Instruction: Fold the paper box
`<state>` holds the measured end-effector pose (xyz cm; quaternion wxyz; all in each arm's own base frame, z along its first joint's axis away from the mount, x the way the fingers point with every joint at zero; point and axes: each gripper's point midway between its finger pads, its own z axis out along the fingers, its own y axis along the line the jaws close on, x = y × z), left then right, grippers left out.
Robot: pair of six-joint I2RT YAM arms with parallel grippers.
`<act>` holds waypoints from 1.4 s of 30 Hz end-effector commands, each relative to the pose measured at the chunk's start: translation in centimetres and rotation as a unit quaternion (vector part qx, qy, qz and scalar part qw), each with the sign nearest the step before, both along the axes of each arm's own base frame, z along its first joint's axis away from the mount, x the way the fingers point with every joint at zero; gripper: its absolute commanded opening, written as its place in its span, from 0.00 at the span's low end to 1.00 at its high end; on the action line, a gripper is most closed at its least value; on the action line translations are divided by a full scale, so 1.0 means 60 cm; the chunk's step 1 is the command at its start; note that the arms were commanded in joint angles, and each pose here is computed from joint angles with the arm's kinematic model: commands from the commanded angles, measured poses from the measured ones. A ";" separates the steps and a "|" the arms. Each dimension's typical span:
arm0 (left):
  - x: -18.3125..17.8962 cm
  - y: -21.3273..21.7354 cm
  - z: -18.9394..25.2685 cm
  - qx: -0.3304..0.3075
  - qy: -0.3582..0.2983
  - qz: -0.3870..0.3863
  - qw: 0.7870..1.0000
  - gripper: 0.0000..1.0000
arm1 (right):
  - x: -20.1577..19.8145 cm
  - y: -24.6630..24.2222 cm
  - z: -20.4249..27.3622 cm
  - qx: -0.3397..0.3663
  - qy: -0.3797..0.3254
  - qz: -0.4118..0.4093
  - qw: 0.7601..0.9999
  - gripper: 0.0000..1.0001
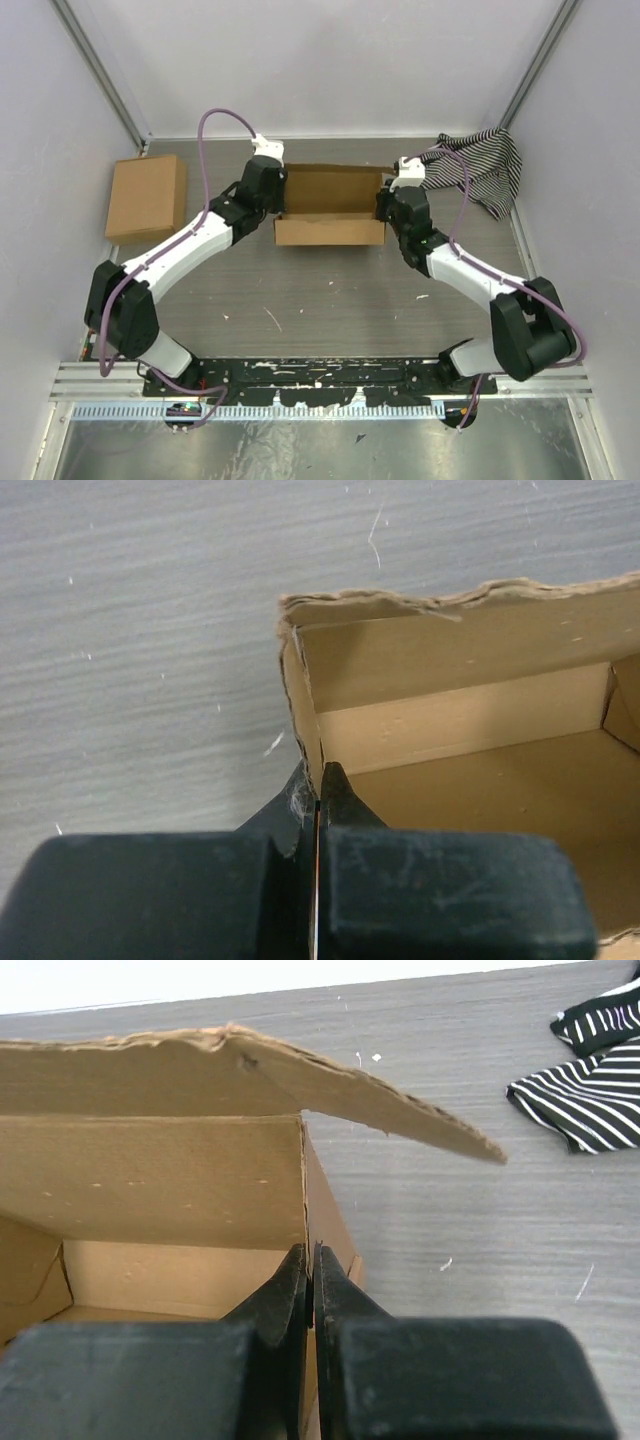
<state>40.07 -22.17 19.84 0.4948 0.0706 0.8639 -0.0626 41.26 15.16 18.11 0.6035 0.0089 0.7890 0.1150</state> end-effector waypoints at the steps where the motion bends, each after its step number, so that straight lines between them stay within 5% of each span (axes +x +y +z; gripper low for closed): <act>1: -0.043 -0.012 0.032 -0.065 -0.010 -0.013 0.998 0.01 | -0.042 0.003 0.038 0.008 -0.024 0.002 1.000 0.06; 5: -0.087 0.001 0.026 -0.070 -0.001 -0.012 0.998 0.06 | -0.085 -0.010 0.036 0.012 -0.011 -0.001 1.000 0.12; 18: -0.261 0.049 0.014 -0.090 0.020 -0.009 0.996 0.41 | -0.255 -0.025 0.053 0.070 0.056 0.073 0.993 0.64; 26: -0.333 0.104 0.025 -0.143 0.019 0.001 0.990 0.43 | -0.331 -0.040 0.102 0.111 0.044 0.102 0.988 0.66; 33: -0.312 0.140 0.094 -0.127 -0.047 0.037 0.990 0.46 | -0.322 -0.073 0.161 0.111 0.011 0.050 0.992 0.64; 38: -0.257 0.162 0.107 -0.030 -0.058 0.130 0.989 0.42 | -0.267 -0.151 0.151 0.047 0.045 -0.123 0.990 0.34; 42: -0.225 0.160 0.129 -0.012 -0.075 0.164 0.984 0.40 | -0.224 -0.165 0.143 0.013 0.055 -0.177 0.983 0.31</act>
